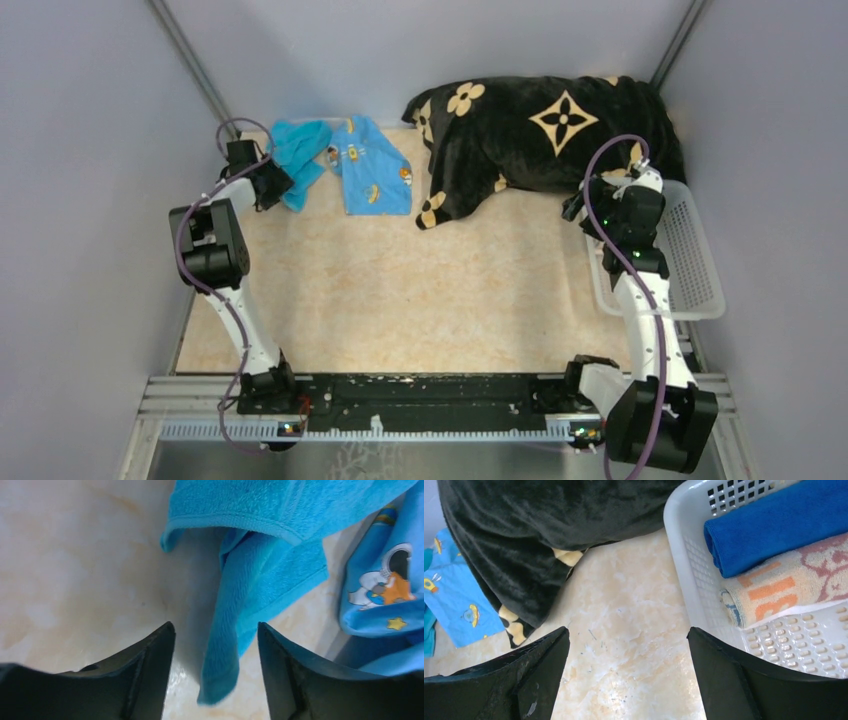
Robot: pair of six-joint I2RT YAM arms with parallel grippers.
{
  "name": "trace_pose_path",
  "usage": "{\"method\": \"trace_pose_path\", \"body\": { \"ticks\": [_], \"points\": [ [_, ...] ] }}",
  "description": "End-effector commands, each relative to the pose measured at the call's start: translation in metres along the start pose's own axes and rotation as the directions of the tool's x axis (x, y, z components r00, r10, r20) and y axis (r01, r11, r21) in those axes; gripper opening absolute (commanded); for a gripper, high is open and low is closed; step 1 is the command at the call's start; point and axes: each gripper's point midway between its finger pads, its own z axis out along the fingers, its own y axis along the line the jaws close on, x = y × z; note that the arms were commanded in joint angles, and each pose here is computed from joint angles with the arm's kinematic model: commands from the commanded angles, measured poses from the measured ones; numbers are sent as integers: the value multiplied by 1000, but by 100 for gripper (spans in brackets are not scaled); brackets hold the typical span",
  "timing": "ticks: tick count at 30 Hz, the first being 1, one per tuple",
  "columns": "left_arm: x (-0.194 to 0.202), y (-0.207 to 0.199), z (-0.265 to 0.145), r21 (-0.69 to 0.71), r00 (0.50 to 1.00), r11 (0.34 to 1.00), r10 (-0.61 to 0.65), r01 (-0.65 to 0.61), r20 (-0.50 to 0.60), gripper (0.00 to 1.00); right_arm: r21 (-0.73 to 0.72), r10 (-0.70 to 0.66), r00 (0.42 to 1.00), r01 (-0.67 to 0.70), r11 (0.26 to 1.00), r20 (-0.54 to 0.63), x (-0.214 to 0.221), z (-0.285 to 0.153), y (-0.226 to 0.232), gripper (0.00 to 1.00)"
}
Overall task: Roll the towels
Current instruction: Place the towel in the bin, then move the towel to the center of the board.
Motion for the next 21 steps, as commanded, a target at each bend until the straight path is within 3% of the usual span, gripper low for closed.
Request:
{"method": "trace_pose_path", "body": {
  "ticks": [1, 5, 7, 12, 16, 21],
  "points": [
    [8, -14, 21, 84, 998, 996, 26, -21, -58, 59, -97, -60, 996, 67, 993, 67, -17, -7, 21, 88],
    [32, -12, 6, 89, 989, 995, -23, 36, -144, 17, -138, -82, 995, 88, 987, 50, -10, -6, 32, 88],
    [45, -12, -16, 108, 986, 990, -77, 94, -149, 8, -160, -100, 995, 104, 982, 32, -2, -3, 40, 88],
    [104, -10, -85, 130, 943, 955, -230, 267, -242, 2, -242, -177, 984, 167, 956, -20, 22, -3, 74, 87],
    [149, -14, -145, 211, 944, 945, -192, 252, -270, 3, -337, -254, 966, 225, 914, -44, 46, -12, 110, 87],
    [232, -36, -206, 313, 922, 926, -85, 213, -378, 8, -419, -329, 941, 268, 868, -79, 78, -24, 146, 86]
  ]
}}
